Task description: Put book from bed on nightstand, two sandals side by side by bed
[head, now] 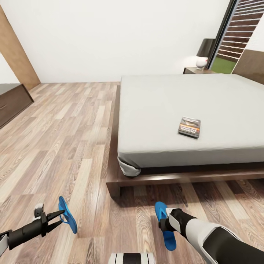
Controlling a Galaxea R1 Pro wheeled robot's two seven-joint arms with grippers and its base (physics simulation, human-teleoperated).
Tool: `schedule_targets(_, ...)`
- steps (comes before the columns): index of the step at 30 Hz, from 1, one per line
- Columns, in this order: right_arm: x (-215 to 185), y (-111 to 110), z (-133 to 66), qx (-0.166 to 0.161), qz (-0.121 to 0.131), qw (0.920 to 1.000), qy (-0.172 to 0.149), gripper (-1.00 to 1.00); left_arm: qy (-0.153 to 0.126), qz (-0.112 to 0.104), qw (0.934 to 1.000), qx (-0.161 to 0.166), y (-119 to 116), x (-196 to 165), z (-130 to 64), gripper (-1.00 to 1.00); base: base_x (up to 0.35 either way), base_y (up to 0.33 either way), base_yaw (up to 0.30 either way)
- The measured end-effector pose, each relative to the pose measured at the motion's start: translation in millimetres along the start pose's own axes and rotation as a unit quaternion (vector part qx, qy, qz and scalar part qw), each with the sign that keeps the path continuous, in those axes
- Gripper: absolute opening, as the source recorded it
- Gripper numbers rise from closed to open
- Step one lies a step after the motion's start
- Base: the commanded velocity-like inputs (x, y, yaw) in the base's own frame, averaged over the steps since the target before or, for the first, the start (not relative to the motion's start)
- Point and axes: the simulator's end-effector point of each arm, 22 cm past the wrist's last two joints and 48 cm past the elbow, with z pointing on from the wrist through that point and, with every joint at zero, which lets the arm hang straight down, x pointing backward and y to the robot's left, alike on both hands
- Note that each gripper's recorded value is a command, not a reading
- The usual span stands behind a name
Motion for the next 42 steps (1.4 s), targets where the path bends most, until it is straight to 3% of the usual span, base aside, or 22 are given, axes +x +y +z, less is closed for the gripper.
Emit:
schedule_targets(6, 11, -2, 10.2, 0.001, 0.0, 0.9999, 0.016, -1.0, 0.007, -0.005, 0.9997, 0.024, -3, 3, 0.5, -1.0, 0.0, 0.0, 0.0)
schedule_targets(20, 2, 13, 24.0, 0.003, -0.012, 0.9995, 0.028, -1.0, 0.016, -0.024, 0.9995, 0.01, 21, 10, 4.5, -1.0, 0.0, 0.0, 0.0)
schedule_targets(30, 11, 11, 39.2, 0.007, -0.011, 0.999, 0.043, -1.0, 0.021, -0.039, 0.999, -0.003, 40, 15, 7.4, -1.0, 0.0, 0.0, 0.0)
schedule_targets(34, 0, 6, 41.8, 0.024, -0.01, 0.999, 0.036, -1.0, 0.023, -0.045, 0.9987, -0.008, 48, 18, 8.4, -1.0, 0.0, 0.0, 0.0)
schedule_targets(42, -26, 7, 47.0, 0.025, -0.01, 0.9995, 0.016, -1.0, 0.028, -0.057, 0.9978, -0.019, 63, 23, 10.2, -1.0, 0.0, 0.0, 0.0)
